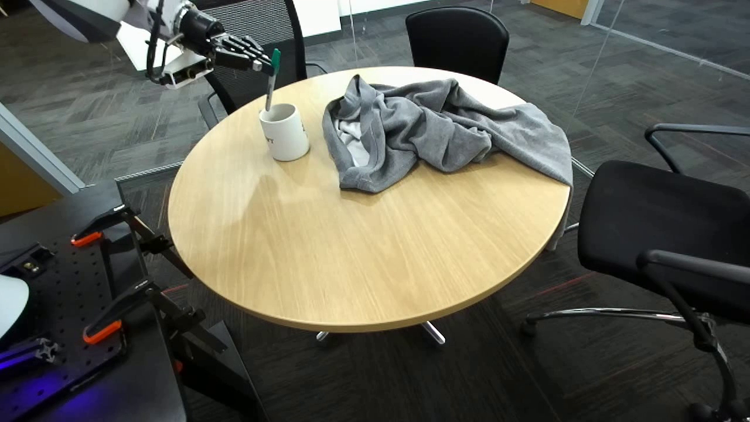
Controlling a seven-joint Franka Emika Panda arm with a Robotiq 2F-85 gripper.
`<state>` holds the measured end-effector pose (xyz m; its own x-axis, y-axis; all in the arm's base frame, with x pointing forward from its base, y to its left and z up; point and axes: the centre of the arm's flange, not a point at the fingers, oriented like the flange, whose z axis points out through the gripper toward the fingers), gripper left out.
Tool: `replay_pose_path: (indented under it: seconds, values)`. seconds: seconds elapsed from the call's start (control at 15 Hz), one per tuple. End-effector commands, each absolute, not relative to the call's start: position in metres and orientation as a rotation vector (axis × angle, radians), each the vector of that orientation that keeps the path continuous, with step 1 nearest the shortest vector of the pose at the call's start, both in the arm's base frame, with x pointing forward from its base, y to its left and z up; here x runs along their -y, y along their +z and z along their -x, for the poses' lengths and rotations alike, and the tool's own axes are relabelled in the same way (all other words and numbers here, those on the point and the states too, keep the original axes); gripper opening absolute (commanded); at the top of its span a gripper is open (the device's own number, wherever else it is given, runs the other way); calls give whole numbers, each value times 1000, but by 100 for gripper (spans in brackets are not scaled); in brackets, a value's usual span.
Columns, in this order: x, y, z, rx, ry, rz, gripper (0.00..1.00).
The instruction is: Put the green pen inside the white mug
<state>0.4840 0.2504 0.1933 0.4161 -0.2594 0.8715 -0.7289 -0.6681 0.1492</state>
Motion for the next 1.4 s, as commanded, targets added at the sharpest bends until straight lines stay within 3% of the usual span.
replay_pose_path:
  seconds: [0.0,0.13,0.2,0.33,0.8,1.33]
  values:
    - [-255,181,-489,852,1230,-2129,4]
    - [-255,176,-489,851,1230,-2129,4]
    - [-255,175,-489,847,1229,-2131,40]
    - [-256,174,-490,839,1229,-2135,47]
    - [-252,200,-483,862,1271,-2120,99]
    - [-238,286,-453,965,1466,-1898,100]
